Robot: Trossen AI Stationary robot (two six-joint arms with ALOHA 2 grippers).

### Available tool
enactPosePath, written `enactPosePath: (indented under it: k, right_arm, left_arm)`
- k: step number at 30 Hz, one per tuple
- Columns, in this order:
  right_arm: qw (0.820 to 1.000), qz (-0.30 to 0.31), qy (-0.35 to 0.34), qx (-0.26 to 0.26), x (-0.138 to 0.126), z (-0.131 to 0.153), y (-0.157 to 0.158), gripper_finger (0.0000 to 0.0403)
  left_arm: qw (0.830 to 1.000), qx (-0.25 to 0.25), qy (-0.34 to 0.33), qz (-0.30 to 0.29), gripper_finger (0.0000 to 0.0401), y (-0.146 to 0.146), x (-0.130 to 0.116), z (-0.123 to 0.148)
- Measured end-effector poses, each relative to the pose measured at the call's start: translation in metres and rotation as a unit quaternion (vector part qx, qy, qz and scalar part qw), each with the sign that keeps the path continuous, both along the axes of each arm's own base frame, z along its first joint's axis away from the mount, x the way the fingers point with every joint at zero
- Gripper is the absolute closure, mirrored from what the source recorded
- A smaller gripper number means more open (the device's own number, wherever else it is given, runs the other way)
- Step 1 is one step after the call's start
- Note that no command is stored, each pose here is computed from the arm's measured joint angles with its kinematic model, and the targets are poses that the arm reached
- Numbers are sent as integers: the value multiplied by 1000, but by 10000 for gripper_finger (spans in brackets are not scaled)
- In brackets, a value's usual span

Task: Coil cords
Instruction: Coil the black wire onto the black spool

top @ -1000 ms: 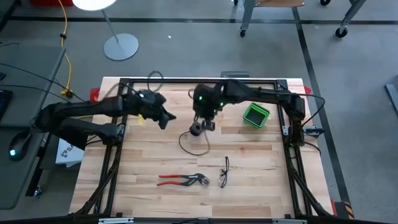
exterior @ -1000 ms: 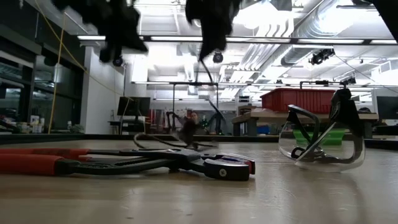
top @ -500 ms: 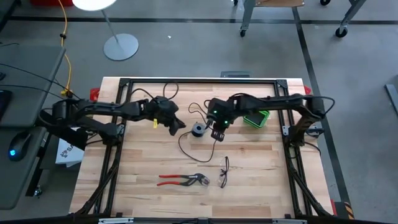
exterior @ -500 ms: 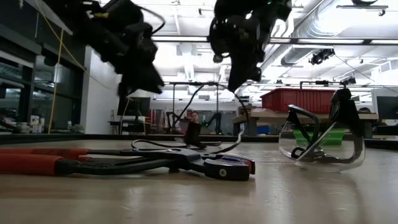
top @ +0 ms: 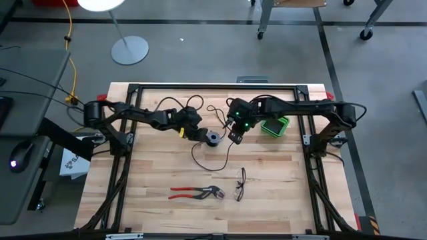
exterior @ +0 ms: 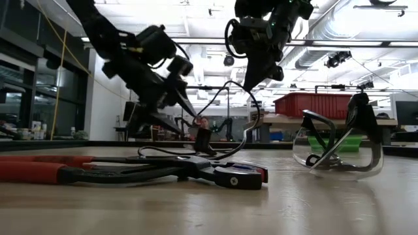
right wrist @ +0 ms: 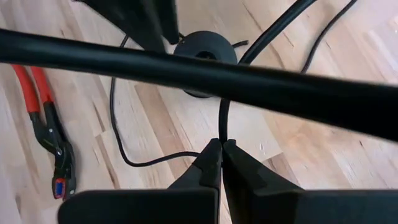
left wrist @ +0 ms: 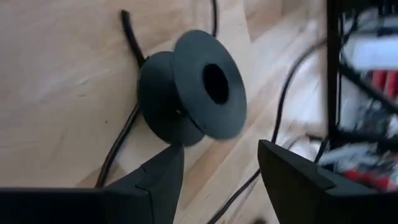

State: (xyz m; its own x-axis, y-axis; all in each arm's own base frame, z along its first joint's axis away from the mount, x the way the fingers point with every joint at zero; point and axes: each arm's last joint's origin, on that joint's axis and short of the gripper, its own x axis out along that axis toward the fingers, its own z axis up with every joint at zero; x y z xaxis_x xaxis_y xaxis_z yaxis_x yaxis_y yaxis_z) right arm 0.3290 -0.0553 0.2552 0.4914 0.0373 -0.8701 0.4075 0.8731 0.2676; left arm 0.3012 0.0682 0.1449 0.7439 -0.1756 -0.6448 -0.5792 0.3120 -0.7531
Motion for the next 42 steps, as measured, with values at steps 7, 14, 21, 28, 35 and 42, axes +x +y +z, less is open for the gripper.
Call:
enactPosePath:
  k: [7, 14, 21, 28, 35, 42]
  right_arm:
    - [1000, 13, -3, -6, 1, 0, 3, 402]
    - [999, 31, -2, -22, 1, 0, 6, 402]
    - [999, 35, -4, -25, 2, 0, 6, 402]
    - [997, 33, -24, -72, -6, 16, 5, 402]
    - [989, -43, -81, -115, -35, 57, -6, 402]
    - [988, -52, -133, -63, -54, 80, -6, 384]
  left_arm:
    - [996, -42, -29, 71, 201, 5, 12, -8]
    - [993, -44, 1, 106, 228, 6, 10, -14]
    - [993, -46, -12, 113, 382, 1, 16, -20]
    - [995, -36, -56, 68, 398, 1, 13, 2]
    - [995, 75, -63, -17, 400, 6, -31, 61]
    - [974, 213, -71, -40, 400, 5, -77, 104]
